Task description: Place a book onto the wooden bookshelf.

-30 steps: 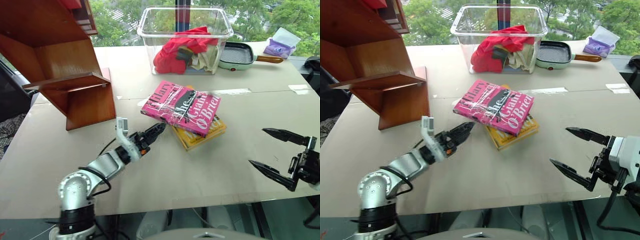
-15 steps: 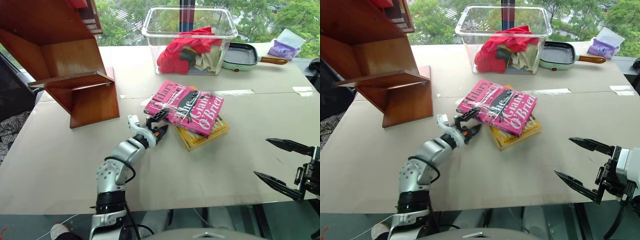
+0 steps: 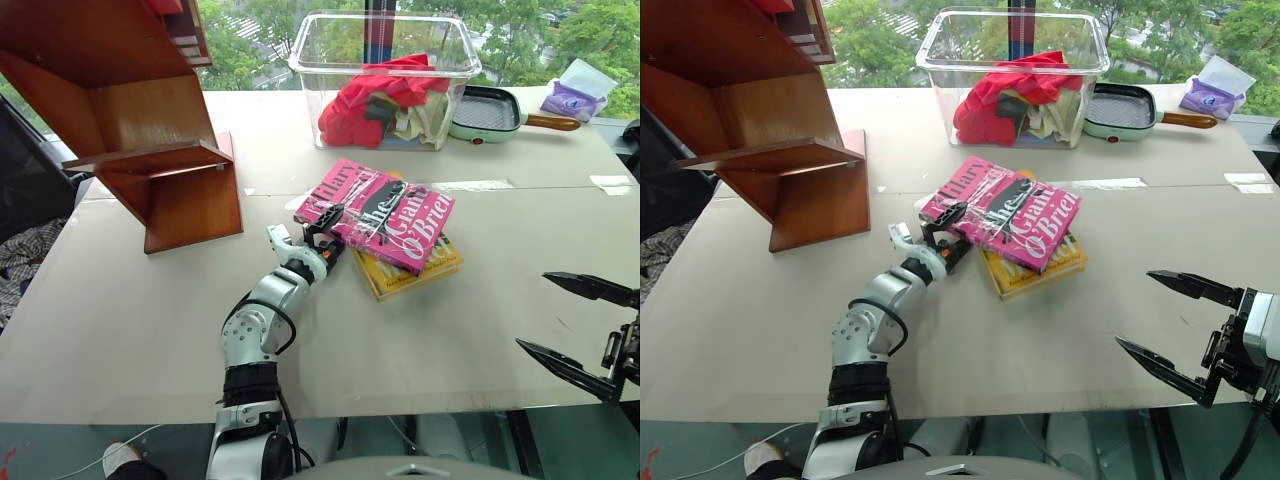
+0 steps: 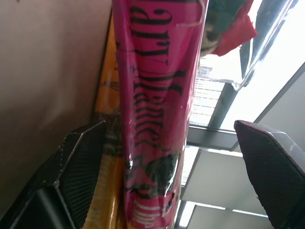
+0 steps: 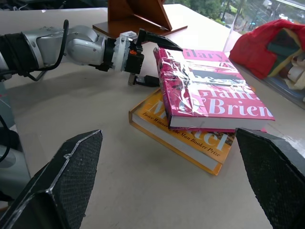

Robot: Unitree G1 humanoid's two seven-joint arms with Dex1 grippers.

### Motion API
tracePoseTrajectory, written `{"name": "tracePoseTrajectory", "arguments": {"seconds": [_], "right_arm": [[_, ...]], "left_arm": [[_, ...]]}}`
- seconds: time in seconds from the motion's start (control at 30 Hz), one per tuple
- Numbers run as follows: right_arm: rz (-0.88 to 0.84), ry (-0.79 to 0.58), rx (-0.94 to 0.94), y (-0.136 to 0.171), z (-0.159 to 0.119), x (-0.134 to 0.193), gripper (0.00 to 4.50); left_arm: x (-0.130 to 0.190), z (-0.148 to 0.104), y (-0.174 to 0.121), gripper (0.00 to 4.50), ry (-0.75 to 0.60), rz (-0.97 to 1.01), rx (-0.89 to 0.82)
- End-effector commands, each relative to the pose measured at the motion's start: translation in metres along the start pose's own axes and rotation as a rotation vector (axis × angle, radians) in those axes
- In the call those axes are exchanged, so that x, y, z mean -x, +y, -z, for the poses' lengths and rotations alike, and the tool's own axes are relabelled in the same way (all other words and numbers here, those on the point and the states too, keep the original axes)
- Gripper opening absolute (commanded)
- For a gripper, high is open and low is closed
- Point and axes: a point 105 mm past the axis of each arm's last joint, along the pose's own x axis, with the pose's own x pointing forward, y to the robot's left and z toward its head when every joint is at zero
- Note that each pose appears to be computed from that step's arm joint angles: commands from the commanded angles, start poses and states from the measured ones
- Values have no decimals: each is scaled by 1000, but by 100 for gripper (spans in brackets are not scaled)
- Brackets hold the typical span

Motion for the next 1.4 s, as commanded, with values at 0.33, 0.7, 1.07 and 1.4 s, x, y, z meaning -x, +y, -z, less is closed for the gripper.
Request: {"name": "tracePoseTrajectory", "arguments": {"seconds": [0.33, 0.7, 1.07, 1.4], "right_arm": [[-5, -10, 22, 4, -4, -2, 450], [-26, -45, 11, 2, 3, -13, 450], [-71, -115, 21, -14, 11, -34, 450], [-102, -201, 53, -33, 22, -63, 450]], "left_arm": [[-6, 4, -22, 7, 11, 28, -48], [38, -15, -118, 7, 49, 302, -725], [52, 17, -231, 7, -13, 496, -2253], [94, -41, -301, 7, 140, 56, -2777]]}}
